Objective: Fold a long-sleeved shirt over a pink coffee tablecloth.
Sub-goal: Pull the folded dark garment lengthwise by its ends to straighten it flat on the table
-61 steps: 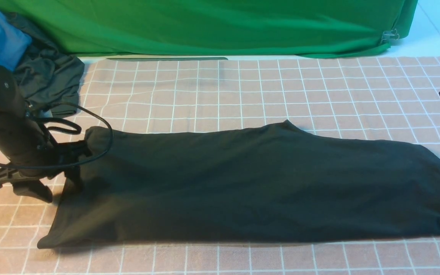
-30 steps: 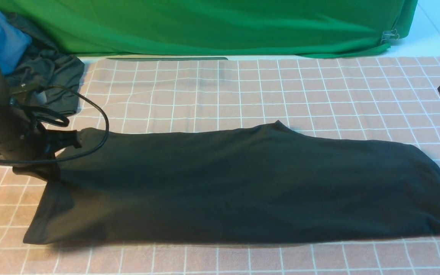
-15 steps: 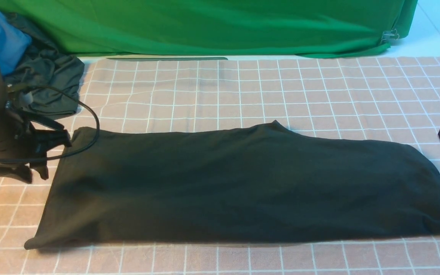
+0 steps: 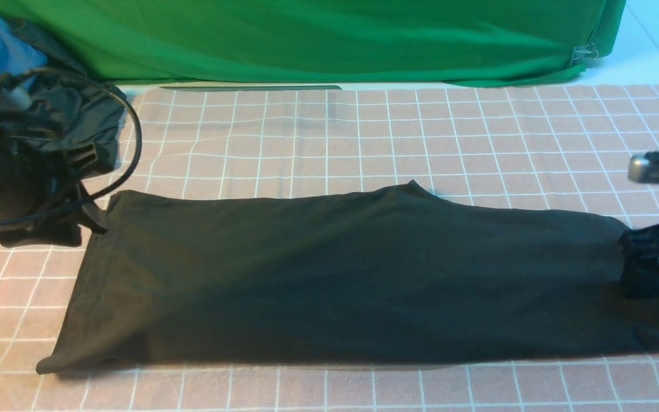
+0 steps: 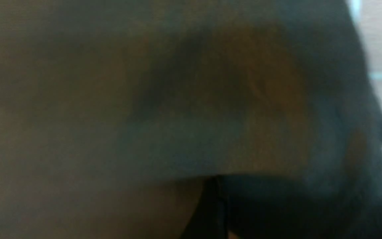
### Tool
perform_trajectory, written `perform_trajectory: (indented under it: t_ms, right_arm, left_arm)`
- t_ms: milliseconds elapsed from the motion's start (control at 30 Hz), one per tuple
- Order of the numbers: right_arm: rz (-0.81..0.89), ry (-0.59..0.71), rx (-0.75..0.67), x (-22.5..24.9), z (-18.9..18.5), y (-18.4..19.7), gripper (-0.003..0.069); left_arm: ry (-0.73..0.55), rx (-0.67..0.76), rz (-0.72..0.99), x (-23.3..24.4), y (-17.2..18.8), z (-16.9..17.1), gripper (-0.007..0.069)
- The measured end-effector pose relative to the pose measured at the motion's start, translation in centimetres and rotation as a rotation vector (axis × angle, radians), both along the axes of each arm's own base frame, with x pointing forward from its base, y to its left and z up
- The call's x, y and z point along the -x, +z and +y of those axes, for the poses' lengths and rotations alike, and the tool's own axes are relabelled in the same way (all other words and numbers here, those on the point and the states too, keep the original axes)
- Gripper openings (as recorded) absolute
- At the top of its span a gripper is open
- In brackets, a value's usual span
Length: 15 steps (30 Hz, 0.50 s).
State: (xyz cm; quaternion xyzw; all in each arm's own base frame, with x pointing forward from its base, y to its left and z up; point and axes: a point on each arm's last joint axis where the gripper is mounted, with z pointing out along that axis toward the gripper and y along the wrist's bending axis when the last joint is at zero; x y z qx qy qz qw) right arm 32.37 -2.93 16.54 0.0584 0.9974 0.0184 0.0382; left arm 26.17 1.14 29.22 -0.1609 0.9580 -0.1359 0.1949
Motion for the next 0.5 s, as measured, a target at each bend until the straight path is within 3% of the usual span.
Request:
perform_trajectory:
  t_ms: [100, 267, 333, 433, 500]
  right_arm:
    - [0.029, -0.007, -0.004, -0.2, -0.1, -1.2, 0.0691]
    - [0.040, -0.005, -0.010, -0.4, 0.0, -1.3, 0.0661]
    - [0.035, 0.024, -0.020, -0.4, 0.1, -1.4, 0.0517]
    - [0.034, 0.063, -0.047, -0.5, 0.8, -1.4, 0.0213]
    - [0.033, 0.093, -0.046, -0.5, 0.9, -1.3, 0.0120]
  left_arm:
    - [-0.031, 0.007, -0.063, 2.0, 1.4, -0.5, 0.0074]
    - [-0.047, -0.002, -0.125, 4.4, 2.6, -0.9, 0.0013]
    - [-0.048, -0.006, -0.154, 5.2, 3.2, -1.0, 0.0013]
    - [-0.049, -0.009, -0.176, 5.6, 3.6, -1.0, 0.0013]
    - [-0.051, -0.011, -0.181, 5.7, 3.7, -1.1, 0.0013]
